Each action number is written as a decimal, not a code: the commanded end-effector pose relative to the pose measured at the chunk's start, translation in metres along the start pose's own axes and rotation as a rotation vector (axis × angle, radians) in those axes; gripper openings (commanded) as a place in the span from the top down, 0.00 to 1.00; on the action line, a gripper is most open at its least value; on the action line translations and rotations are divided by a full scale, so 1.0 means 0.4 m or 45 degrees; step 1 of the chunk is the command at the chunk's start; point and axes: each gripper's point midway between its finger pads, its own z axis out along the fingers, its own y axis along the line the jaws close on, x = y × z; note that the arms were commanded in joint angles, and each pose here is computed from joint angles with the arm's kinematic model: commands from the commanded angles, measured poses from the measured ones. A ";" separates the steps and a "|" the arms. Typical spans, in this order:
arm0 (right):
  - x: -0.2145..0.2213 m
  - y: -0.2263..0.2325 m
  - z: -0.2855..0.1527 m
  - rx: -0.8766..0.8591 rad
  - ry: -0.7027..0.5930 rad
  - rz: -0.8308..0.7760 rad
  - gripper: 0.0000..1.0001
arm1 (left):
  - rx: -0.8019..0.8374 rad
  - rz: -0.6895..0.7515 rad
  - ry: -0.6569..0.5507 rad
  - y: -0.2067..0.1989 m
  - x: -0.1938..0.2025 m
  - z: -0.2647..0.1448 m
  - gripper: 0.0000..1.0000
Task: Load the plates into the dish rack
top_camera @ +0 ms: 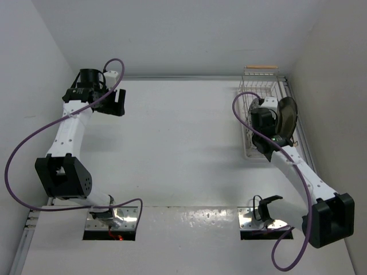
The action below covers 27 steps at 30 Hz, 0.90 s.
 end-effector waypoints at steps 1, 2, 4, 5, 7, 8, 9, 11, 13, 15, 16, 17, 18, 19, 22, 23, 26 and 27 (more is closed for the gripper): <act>-0.085 -0.005 0.006 0.034 -0.139 0.091 0.68 | -0.006 -0.020 -0.049 0.004 -0.016 -0.014 0.20; -0.088 0.002 0.004 0.012 -0.143 0.092 0.64 | -0.006 -0.020 -0.049 0.004 -0.016 -0.014 0.20; -0.104 0.000 -0.004 -0.001 -0.163 0.077 0.55 | -0.006 -0.020 -0.049 0.004 -0.016 -0.014 0.20; -0.121 -0.002 -0.014 -0.011 -0.184 0.085 0.51 | -0.006 -0.020 -0.049 0.004 -0.016 -0.014 0.20; -0.158 -0.011 -0.032 -0.023 -0.235 0.060 0.47 | -0.014 -0.028 -0.049 0.013 -0.015 -0.016 0.20; -0.186 -0.014 -0.051 -0.049 -0.276 0.050 0.45 | -0.014 -0.028 -0.049 0.013 -0.015 -0.016 0.20; -0.212 -0.020 -0.061 -0.057 -0.303 0.033 0.41 | -0.014 -0.028 -0.049 0.013 -0.015 -0.016 0.20; -0.259 -0.024 -0.093 -0.101 -0.360 0.013 0.34 | -0.014 -0.028 -0.049 0.013 -0.015 -0.016 0.20; -0.315 -0.038 -0.129 -0.121 -0.417 0.030 0.23 | -0.014 -0.028 -0.049 0.013 -0.015 -0.016 0.20; -0.326 -0.051 -0.168 -0.191 -0.435 0.045 0.14 | -0.040 -0.029 -0.043 0.020 -0.008 -0.020 0.20; -0.342 -0.072 -0.195 -0.210 -0.462 0.100 0.07 | -0.049 -0.031 -0.029 0.023 0.001 -0.016 0.20; -0.323 -0.023 -0.212 -0.382 -0.436 0.054 0.03 | -0.059 -0.021 -0.011 0.025 0.018 -0.014 0.20; -0.320 -0.039 -0.234 -0.409 -0.453 0.075 0.00 | -0.078 -0.024 0.011 0.031 0.033 -0.009 0.20; -0.291 -0.031 -0.246 -0.463 -0.452 0.053 0.00 | -0.085 -0.027 0.032 0.033 0.048 -0.003 0.20; -0.161 0.043 -0.287 -0.752 -0.347 -0.065 0.00 | -0.082 -0.019 0.080 0.033 0.104 0.006 0.20; -0.108 0.076 -0.305 -0.869 -0.276 -0.095 0.00 | -0.094 -0.006 0.080 0.037 0.113 0.008 0.20; 0.044 0.122 -0.322 -1.010 -0.047 0.020 0.00 | -0.106 0.018 0.079 0.033 0.153 0.009 0.20; 0.057 0.124 -0.330 -1.020 -0.044 0.068 0.00 | -0.103 0.016 0.091 0.029 0.175 0.016 0.20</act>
